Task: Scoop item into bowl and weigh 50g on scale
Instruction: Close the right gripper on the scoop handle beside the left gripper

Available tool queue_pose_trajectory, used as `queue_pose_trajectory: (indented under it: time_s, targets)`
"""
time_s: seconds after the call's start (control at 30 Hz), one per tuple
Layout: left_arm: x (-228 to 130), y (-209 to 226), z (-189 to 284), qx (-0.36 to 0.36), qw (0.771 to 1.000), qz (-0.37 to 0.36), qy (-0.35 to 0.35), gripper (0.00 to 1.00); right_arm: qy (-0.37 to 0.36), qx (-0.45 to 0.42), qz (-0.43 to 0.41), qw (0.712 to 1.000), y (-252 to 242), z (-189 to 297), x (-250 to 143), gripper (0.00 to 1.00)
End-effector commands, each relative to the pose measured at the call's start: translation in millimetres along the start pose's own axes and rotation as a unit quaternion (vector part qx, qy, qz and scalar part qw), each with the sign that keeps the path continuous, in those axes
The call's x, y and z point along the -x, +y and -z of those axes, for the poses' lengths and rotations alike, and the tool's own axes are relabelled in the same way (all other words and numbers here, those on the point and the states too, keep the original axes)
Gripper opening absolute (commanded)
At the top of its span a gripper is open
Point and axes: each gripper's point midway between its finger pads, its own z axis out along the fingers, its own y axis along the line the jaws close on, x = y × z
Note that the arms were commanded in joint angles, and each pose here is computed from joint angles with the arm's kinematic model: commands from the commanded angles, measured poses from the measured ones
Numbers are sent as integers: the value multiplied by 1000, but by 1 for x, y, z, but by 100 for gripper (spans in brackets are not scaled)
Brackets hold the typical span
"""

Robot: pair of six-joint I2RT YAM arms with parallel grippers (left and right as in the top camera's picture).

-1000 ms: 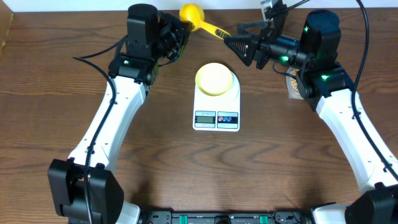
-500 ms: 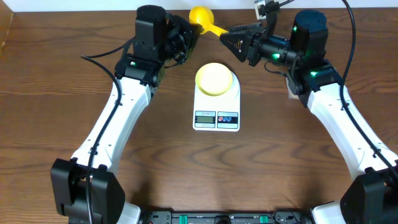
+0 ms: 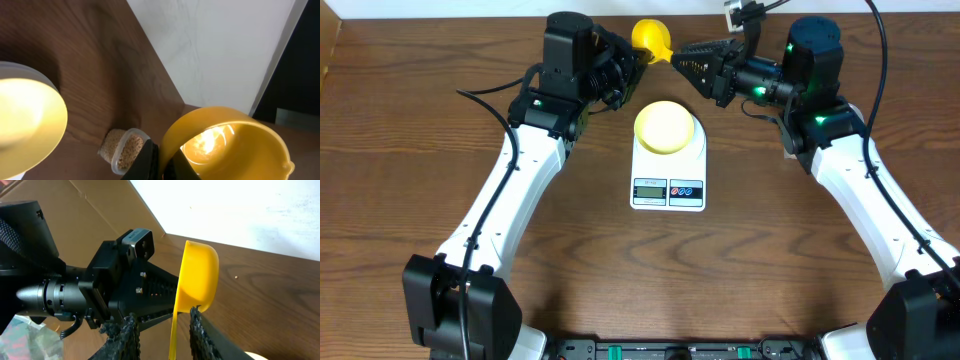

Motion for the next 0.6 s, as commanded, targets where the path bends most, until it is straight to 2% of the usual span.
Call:
queue_pose_trajectory:
  time_s: [0.0, 0.57]
  targets:
    - [-4, 2, -2, 0, 1000, -3, 13, 8, -7, 5, 13, 1000, 8, 0, 8, 31]
    - [-14, 0, -4, 0, 1000, -8, 22, 8, 2, 11, 17, 1000, 14, -4, 2, 29]
